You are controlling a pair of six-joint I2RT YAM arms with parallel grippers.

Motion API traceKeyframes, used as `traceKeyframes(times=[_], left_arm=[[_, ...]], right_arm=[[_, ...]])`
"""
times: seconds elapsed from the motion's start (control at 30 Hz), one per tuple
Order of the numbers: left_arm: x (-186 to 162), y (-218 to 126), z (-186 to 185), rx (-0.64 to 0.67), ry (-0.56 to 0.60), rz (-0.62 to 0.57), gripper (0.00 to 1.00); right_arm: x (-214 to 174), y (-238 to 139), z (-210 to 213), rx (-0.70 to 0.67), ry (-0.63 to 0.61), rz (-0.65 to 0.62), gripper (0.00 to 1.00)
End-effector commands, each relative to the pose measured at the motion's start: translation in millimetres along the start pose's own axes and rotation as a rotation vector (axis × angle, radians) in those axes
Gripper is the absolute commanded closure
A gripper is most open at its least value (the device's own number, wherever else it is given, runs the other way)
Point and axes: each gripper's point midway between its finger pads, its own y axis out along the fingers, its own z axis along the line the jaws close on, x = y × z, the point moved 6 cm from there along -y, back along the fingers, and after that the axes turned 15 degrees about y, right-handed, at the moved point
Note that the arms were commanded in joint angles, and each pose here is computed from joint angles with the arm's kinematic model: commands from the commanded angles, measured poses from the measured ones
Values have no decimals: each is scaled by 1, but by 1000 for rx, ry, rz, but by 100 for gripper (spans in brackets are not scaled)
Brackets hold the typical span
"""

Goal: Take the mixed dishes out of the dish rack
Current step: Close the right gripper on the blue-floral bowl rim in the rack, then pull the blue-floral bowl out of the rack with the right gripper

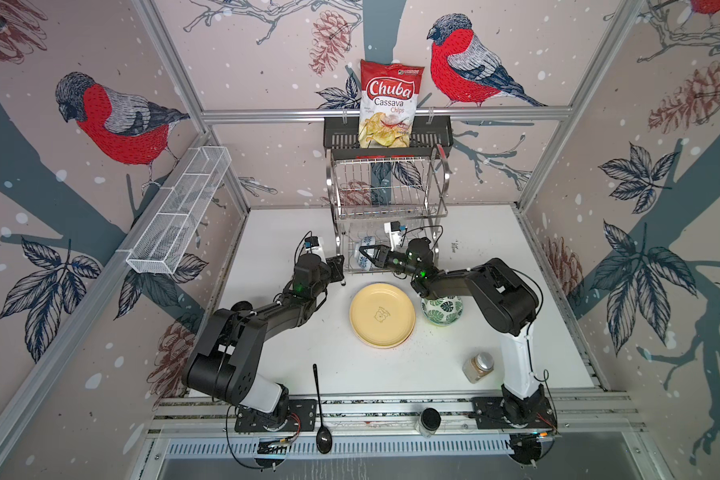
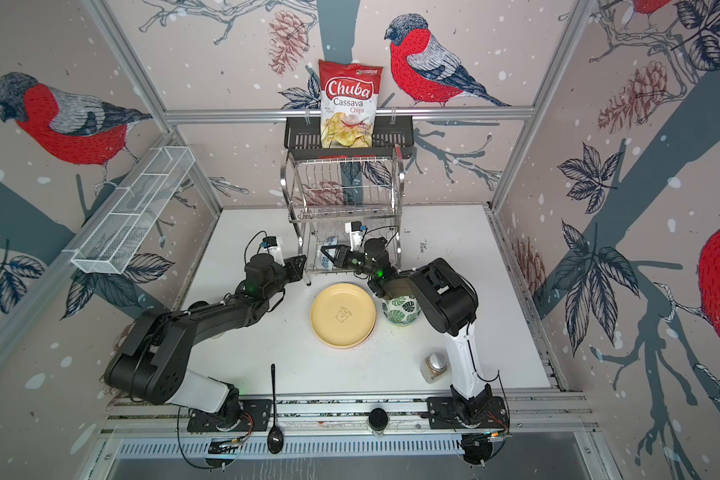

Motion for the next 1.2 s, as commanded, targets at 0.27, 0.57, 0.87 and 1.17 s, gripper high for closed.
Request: traceKeyframes(times=[0.27, 0.57, 0.87, 1.17], left_arm=[[-5, 2, 3, 23, -67, 27, 76], [-3, 0, 4, 39, -58, 26, 76], [4, -6, 1, 37, -54, 16, 62], [21, -36, -4, 60, -40, -19, 32]], right_arm=[[2, -20, 47, 164, -35, -23, 100], [-3, -27, 62, 226, -14, -18, 100], [-23, -35, 88, 240, -47, 24, 100], [-60, -51, 106, 74, -177, 79, 100]])
